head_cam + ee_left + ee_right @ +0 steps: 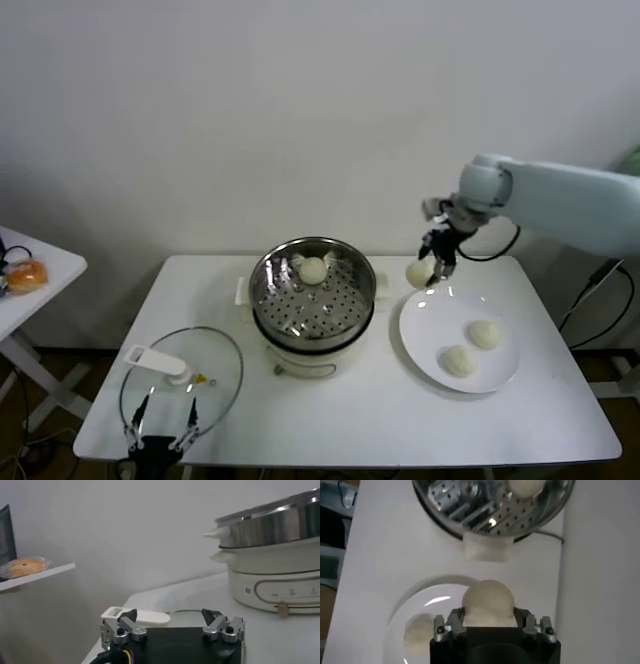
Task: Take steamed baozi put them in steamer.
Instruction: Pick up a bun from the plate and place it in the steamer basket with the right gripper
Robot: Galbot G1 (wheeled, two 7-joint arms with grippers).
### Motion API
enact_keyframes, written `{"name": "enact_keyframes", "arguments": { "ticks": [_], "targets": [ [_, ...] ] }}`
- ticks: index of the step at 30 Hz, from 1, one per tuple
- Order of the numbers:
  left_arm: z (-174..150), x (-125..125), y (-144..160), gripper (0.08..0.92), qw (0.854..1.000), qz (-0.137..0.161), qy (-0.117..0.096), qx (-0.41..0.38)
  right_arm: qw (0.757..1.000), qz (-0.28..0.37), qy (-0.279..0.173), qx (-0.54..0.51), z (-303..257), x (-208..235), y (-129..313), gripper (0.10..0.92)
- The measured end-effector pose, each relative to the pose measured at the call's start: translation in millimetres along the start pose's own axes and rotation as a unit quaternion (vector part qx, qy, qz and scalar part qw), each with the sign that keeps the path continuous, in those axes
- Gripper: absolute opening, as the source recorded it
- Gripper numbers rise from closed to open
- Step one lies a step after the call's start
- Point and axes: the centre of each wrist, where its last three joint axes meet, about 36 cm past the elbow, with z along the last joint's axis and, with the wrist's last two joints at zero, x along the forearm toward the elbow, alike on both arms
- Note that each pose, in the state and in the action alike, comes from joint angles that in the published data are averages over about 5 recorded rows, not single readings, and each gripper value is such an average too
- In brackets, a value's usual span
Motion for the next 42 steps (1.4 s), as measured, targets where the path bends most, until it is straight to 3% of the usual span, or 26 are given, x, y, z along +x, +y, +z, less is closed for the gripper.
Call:
{"name": "enact_keyframes", "arguments": {
  "ticks": [9, 21, 42],
  "targets": [
    [-1, -1, 2, 0.823, 1.000, -0.003, -0.007, -0.002, 0.998, 0.006, -0.046, 0.029, -93, 29, -8, 0.662],
    [-1, 1, 5, 0.823, 1.000, -0.008, -0.005, -0.003, 0.996, -0.012, -0.056, 0.072, -198, -33, -17, 0.662],
    [1, 0, 4, 0.823, 1.000, -0.008, -0.006, -0.003, 0.995, -0.026, -0.029, 0.097, -237, -140, -7, 0.662]
  ]
}}
